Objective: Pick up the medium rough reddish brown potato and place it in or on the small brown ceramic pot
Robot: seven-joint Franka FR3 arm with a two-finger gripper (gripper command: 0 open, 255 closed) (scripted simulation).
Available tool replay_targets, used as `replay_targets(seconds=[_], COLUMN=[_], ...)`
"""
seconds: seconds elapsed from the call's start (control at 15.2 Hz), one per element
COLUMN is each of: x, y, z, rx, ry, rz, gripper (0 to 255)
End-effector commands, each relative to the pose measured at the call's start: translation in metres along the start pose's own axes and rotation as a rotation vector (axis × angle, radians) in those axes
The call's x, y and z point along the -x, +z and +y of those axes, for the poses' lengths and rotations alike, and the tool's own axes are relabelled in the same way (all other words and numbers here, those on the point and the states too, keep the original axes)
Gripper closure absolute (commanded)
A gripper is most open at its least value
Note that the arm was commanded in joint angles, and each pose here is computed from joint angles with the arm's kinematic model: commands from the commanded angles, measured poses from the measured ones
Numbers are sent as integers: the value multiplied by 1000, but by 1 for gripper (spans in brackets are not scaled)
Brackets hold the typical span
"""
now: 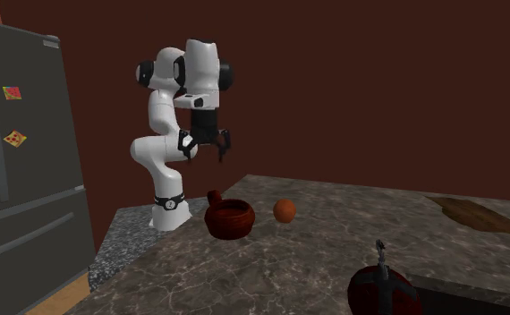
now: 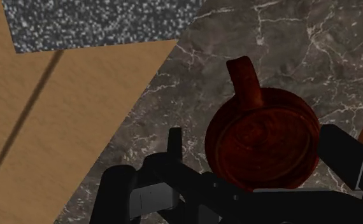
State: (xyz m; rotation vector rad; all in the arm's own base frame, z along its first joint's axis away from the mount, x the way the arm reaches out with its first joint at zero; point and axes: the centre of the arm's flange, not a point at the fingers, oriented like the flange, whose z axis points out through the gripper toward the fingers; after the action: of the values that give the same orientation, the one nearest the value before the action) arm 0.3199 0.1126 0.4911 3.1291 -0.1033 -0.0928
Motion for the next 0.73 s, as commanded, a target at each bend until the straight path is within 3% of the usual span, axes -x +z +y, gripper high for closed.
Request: replay_targets(seconds=[0.0,0.66], x=[-3,-42], y=[11,65], z=[-21,-125], rx=[-15,-82], ry=[68,377], rz=[-4,-27], gripper=[0,0])
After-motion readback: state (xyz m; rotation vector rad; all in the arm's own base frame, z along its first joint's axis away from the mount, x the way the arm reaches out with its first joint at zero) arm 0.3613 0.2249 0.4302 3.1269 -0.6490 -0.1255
